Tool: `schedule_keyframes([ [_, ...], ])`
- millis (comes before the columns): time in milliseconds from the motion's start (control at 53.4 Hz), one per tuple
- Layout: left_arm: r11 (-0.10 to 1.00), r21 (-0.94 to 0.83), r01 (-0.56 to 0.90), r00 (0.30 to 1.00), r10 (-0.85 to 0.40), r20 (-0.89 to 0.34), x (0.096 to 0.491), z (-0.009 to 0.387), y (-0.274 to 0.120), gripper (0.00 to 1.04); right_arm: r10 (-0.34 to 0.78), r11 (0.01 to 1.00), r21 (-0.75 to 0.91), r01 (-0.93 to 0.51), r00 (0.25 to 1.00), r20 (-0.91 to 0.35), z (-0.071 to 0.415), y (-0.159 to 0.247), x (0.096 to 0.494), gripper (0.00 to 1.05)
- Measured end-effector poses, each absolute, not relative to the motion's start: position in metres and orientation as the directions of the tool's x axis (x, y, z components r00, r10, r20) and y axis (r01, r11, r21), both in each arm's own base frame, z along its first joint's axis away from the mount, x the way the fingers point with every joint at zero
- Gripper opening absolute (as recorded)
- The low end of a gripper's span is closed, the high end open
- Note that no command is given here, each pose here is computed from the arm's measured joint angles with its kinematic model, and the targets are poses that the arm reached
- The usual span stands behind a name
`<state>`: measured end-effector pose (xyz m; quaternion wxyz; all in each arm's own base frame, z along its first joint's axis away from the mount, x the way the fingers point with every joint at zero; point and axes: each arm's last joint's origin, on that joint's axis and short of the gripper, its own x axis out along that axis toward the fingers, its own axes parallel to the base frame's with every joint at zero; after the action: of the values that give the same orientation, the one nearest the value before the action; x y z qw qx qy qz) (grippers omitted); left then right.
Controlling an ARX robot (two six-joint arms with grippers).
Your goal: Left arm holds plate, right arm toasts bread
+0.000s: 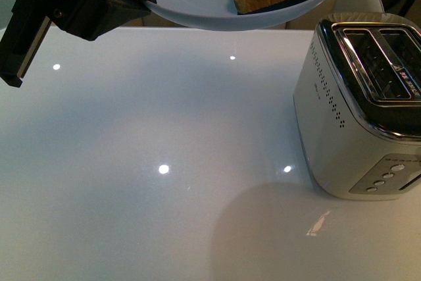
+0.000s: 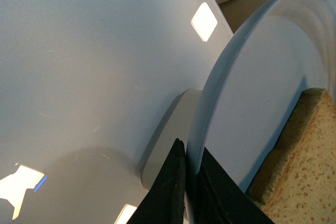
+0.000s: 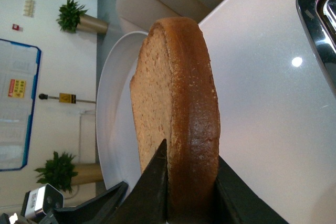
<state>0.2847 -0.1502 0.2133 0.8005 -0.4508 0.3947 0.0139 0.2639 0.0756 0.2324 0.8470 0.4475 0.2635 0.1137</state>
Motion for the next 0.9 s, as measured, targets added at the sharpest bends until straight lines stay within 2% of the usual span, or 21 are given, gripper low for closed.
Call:
schedule_keyframes([
  [112,0.593,-0.711,-0.378,0.688,-0.334,-0.644,0.285,0.213,-0.15,0.03,0.429,0.571,0.82,0.04,0.837,-0.34,0.234,0.074,0.263,0.03],
  [300,0.593,-0.711,-0.378,0.688,-0.333,-0.645,0.285,0.213,-0.15,0.03,0.43,0.569,0.822,0.026,0.843,-0.324,0.244,0.073,0.263,0.03],
  [562,0.593,-0.711,-0.378,0.688,-0.334,-0.644,0.285,0.213,-0.15,0.03,0.382,0.617,0.784,-0.068,0.897,-0.224,0.296,0.059,0.256,0.03],
  [712,0.593,-0.711,-0.378,0.688,-0.333,-0.644,0.285,0.213,-0.15,0.03,0.254,0.748,0.66,-0.075,0.95,-0.18,0.333,0.037,0.241,0.03],
  [899,0.593,-0.711,-0.378,0.688,-0.333,-0.644,0.285,0.213,-0.15,0.03,0.094,0.918,0.397,0.002,0.971,-0.22,0.328,0.026,0.227,0.03],
])
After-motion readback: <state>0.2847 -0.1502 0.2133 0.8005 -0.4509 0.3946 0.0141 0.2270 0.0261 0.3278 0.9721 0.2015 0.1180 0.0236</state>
